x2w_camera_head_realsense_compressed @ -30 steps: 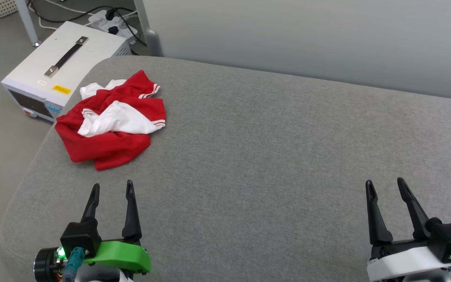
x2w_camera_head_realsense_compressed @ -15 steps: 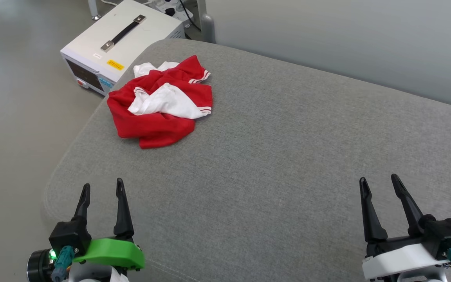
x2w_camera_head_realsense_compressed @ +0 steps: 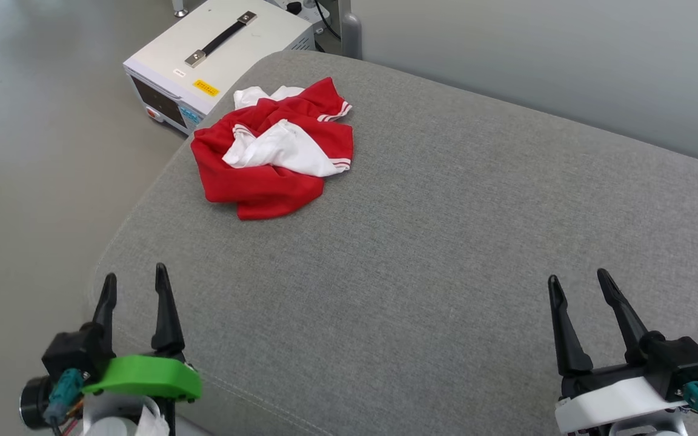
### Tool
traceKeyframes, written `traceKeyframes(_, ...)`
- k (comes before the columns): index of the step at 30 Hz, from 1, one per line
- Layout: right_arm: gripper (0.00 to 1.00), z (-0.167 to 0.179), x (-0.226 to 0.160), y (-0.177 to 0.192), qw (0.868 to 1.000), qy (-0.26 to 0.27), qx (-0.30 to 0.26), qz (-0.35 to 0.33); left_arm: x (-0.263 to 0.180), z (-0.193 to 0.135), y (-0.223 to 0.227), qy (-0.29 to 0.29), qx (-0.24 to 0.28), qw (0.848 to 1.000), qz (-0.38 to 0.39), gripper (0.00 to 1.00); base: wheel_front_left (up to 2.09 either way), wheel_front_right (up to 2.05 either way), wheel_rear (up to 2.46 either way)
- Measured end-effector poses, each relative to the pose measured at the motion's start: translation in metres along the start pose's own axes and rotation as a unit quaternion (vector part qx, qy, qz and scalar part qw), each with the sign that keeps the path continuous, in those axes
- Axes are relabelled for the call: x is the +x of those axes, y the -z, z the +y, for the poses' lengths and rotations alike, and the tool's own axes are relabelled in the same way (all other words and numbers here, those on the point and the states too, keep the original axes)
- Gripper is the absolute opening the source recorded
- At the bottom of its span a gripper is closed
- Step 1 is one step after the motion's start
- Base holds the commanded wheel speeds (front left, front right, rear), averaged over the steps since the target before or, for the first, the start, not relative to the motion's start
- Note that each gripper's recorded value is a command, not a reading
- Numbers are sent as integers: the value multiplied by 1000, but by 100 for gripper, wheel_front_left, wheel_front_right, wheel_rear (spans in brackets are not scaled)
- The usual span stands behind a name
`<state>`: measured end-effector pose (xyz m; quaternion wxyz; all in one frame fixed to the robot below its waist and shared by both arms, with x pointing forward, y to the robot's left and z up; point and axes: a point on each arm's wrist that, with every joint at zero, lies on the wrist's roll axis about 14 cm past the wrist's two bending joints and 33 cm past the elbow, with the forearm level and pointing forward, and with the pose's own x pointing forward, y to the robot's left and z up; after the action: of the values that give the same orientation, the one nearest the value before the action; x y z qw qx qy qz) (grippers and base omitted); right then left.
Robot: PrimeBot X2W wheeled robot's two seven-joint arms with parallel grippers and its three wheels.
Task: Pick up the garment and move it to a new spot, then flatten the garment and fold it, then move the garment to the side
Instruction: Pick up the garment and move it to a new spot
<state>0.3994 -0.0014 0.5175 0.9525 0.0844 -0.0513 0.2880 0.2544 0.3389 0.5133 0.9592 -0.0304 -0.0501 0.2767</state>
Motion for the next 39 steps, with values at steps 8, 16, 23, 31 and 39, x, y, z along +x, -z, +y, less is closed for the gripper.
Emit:
traceKeyframes(8,100,-10,11,3,1000,7,-13,-4,77,-12,-54,58,31,995,-75,100,0,0,0)
traceKeyframes(16,100,-37,22,11,999,24,-26,-6,160,-47,-94,130,70,983,-106,100,0,0,0)
traceKeyframes(23,100,-60,31,17,999,38,-29,-13,220,-95,-97,200,102,973,-53,100,0,0,0)
traceKeyframes(31,100,-82,35,27,998,55,-35,-11,250,-130,-19,240,112,946,188,100,0,0,0)
traceKeyframes(39,100,-104,27,37,996,78,-43,0,228,-130,76,246,177,857,417,100,0,0,0)
